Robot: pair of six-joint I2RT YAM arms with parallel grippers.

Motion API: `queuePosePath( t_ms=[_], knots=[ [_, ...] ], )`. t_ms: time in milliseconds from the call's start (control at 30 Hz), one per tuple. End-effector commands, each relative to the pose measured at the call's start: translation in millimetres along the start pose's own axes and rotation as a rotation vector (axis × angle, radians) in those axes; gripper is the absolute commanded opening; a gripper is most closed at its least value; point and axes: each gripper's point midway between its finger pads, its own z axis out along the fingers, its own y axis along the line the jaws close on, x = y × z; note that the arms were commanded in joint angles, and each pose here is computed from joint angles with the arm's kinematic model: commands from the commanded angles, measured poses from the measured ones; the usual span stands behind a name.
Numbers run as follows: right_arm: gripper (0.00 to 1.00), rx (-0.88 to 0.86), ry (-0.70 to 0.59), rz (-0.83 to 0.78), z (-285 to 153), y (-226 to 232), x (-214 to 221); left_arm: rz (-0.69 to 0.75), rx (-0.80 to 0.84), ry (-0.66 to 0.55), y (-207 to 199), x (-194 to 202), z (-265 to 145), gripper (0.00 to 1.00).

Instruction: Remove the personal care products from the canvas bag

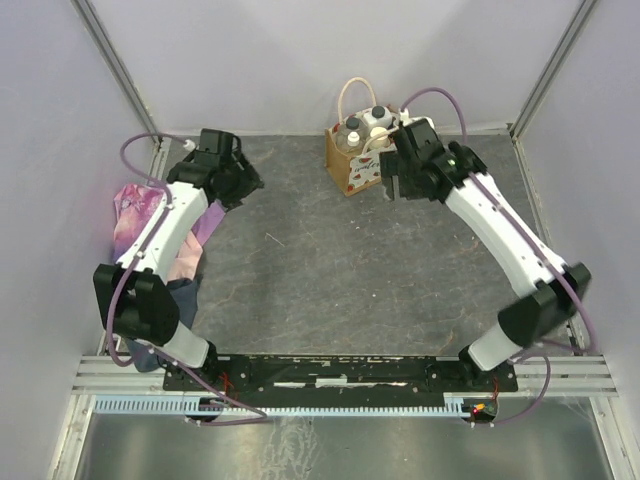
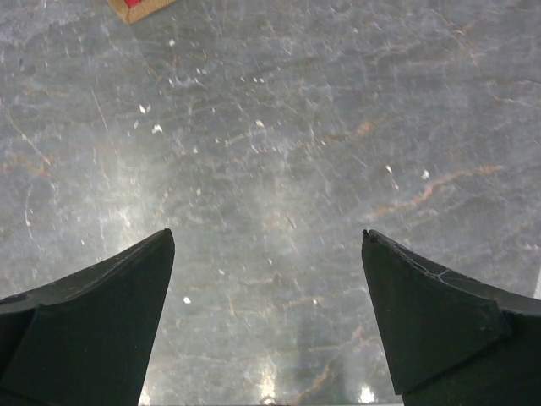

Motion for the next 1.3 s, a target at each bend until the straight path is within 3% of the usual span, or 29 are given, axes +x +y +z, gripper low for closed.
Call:
queuePosePath(
  t_ms=[0,67,200,400,600,733,933,1133,1267],
  knots=[
    [1.0,-0.034,0.001,0.044,40.6,13.2,-36.6,0.148,0.16,-0.001,-56.5,16.3,-27.0,0.75],
    [1.0,-0.089,-0.03,0.111,66.1,24.6,-64.4,0.256,0.179,0.065,-67.1,50.8,-29.1,0.75],
    [1.0,-0.165,-0.019,0.201,99.1,39.1,-87.8,0.336,0.187,0.115,-67.1,90.0,-32.8,0.75],
    [1.0,-0.271,-0.08,0.25,116.3,57.2,-132.4,0.374,0.152,0.119,-50.0,110.3,-25.9,0.75],
    [1.0,-0.252,-0.226,0.271,90.2,36.4,-170.6,0.394,0.136,0.003,-85.4,71.4,-5.5,0.77],
    [1.0,-0.281,-0.302,0.442,89.5,3.0,-196.5,0.339,0.136,0.01,-116.9,41.8,26.5,0.78],
    [1.0,-0.468,-0.276,0.844,147.6,-62.2,-230.1,0.15,0.255,0.042,-152.4,-3.9,95.3,0.77],
    [1.0,-0.519,-0.322,0.99,196.8,-101.3,-250.4,-0.11,0.424,-0.022,-169.3,-42.6,132.8,0.77],
    [1.0,-0.573,-0.315,1.105,240.9,-108.5,-248.5,-0.166,0.524,-0.047,-194.9,-59.1,152.5,0.79]
  ],
)
